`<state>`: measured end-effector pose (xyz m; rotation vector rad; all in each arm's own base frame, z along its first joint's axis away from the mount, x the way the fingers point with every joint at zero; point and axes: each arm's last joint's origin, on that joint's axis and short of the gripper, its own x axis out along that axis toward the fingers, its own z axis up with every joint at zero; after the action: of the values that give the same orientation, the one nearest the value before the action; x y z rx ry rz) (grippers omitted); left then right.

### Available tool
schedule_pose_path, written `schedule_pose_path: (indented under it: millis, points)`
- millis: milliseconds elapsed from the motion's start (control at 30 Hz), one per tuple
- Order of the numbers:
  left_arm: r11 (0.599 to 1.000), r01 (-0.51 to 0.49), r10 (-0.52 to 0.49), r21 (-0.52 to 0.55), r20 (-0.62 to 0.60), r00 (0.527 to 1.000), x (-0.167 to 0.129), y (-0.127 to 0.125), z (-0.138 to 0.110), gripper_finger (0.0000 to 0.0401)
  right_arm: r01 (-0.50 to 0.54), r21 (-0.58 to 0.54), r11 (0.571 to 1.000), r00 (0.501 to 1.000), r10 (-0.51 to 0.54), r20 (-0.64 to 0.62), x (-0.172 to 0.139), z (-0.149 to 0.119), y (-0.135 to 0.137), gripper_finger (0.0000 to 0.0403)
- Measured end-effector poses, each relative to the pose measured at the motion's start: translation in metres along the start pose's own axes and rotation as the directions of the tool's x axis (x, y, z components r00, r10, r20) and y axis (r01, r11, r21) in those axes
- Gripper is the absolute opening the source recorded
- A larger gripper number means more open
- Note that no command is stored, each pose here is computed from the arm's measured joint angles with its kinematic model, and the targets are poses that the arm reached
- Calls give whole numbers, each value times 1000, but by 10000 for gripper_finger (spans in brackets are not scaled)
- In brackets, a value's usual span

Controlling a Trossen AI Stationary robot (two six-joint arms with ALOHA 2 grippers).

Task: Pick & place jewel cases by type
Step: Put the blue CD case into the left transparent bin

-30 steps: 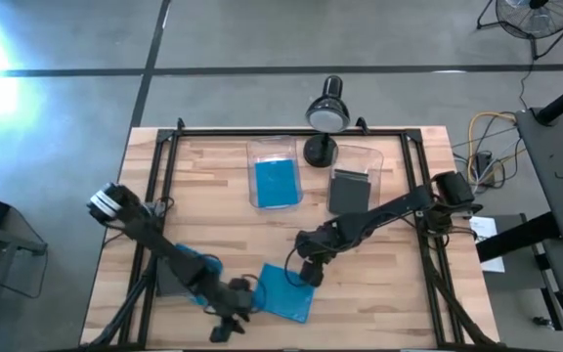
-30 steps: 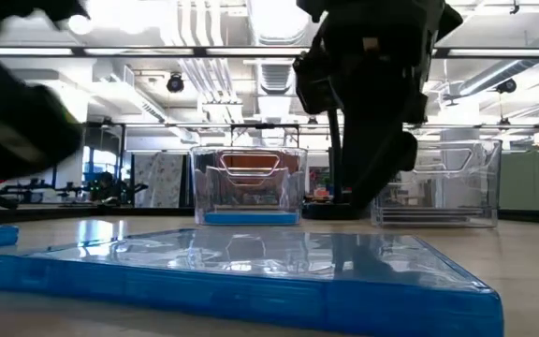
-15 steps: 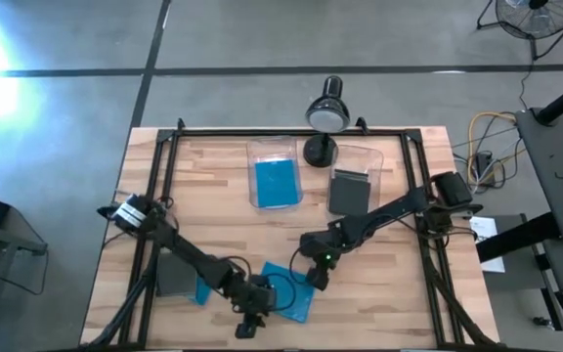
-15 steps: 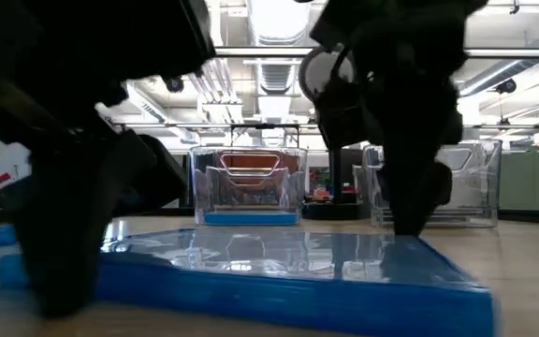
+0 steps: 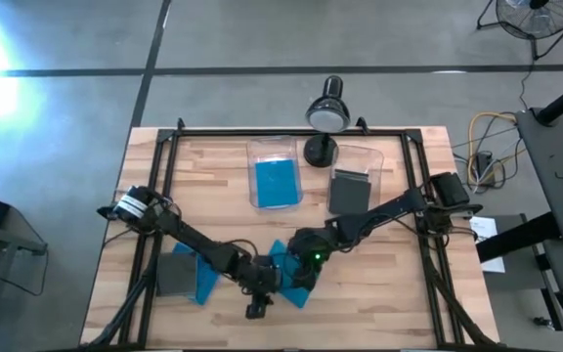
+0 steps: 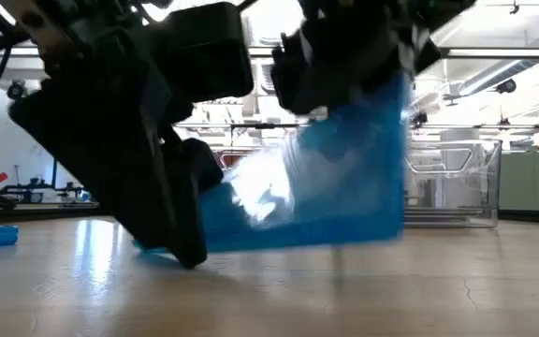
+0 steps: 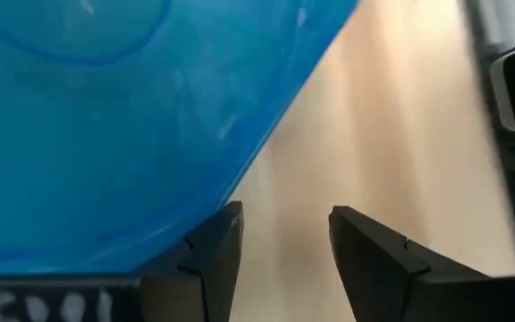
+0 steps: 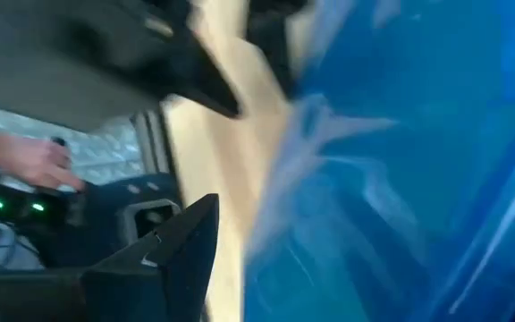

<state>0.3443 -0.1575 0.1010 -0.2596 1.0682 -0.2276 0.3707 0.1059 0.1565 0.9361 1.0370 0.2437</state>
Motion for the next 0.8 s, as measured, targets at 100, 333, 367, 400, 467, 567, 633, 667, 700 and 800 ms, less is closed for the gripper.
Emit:
schedule_pose_path:
  millis: [100,333,367,400,467,567,633,667,700,800]
  points:
    - [996,-83,83,14,-11,996,-12,1,0,155,-4,20,1000,1000,4,17,-4,8,2,213]
    - [933,-357,357,43,7,934,-71,-15,-13,156,-22,71,997,999,18,48,-17,19,2,93]
    - [919,-394,393,29,42,919,-83,-21,-13,156,-20,85,996,998,15,62,-20,21,2,67]
    - [902,-432,430,7,75,899,-97,-27,-15,156,-16,100,995,996,8,84,-24,25,2,41]
    - [845,-532,534,-50,112,838,-125,-34,-26,156,-34,105,994,986,16,168,-37,35,11,21]
    - [758,-625,651,-188,157,742,-159,-37,-47,156,-48,107,993,944,11,329,-66,50,28,14]
    - [725,-613,680,-315,185,709,-179,-35,-61,156,-22,140,990,872,-50,487,-91,62,35,12]
    - [723,-570,670,-391,198,715,-186,-33,-65,156,-12,157,988,826,-78,558,-104,69,35,12]
    - [722,-537,658,-437,194,728,-191,-30,-71,156,-12,174,985,780,-99,618,-118,78,33,13]
    - [749,-486,597,-450,139,790,-194,-20,-86,156,-9,239,971,701,-164,694,-149,106,12,21]
